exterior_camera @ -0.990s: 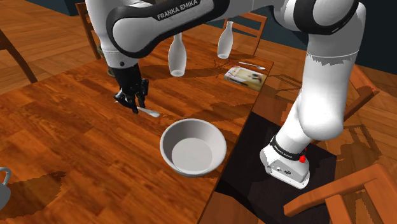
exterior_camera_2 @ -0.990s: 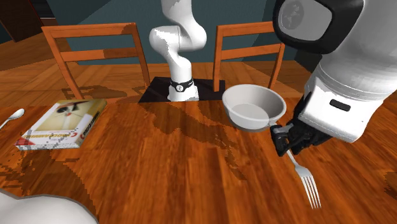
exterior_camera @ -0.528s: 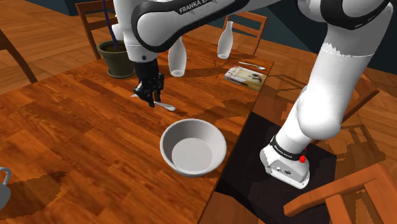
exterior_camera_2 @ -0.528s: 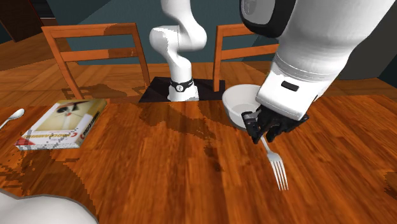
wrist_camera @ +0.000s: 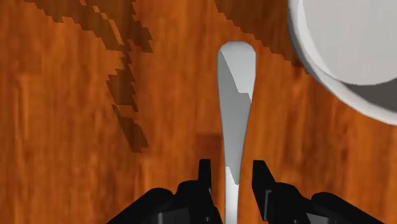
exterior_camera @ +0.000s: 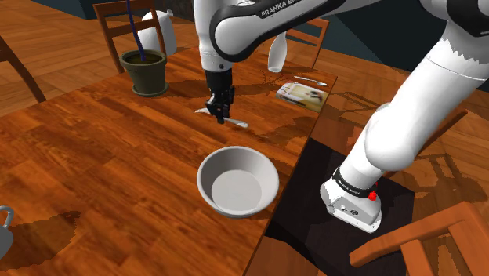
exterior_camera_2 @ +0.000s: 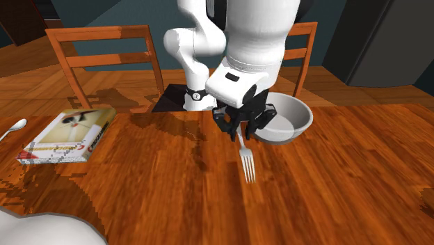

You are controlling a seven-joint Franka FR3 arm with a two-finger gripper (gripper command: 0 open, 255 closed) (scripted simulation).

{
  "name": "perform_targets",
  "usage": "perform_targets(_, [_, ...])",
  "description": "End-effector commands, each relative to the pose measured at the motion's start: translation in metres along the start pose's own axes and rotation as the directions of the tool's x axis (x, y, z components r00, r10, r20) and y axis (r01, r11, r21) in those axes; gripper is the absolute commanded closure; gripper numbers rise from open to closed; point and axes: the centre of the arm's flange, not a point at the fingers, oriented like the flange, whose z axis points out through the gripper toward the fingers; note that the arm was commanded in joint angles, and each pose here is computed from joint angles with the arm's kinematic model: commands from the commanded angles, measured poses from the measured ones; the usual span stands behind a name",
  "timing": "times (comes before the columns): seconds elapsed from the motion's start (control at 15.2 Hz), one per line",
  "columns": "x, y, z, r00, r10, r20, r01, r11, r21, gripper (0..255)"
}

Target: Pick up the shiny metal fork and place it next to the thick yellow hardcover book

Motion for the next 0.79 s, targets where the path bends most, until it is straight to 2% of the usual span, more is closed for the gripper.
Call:
perform_targets(0.0, [-0.015,0.02,0.0,1.0,-0.002,0.0,0.002,1.0,0.001,255])
perform_targets(0.73, [-0.095,0.14,0.009,1.0,-0.002,0.0,0.002,1.0,0.001,255])
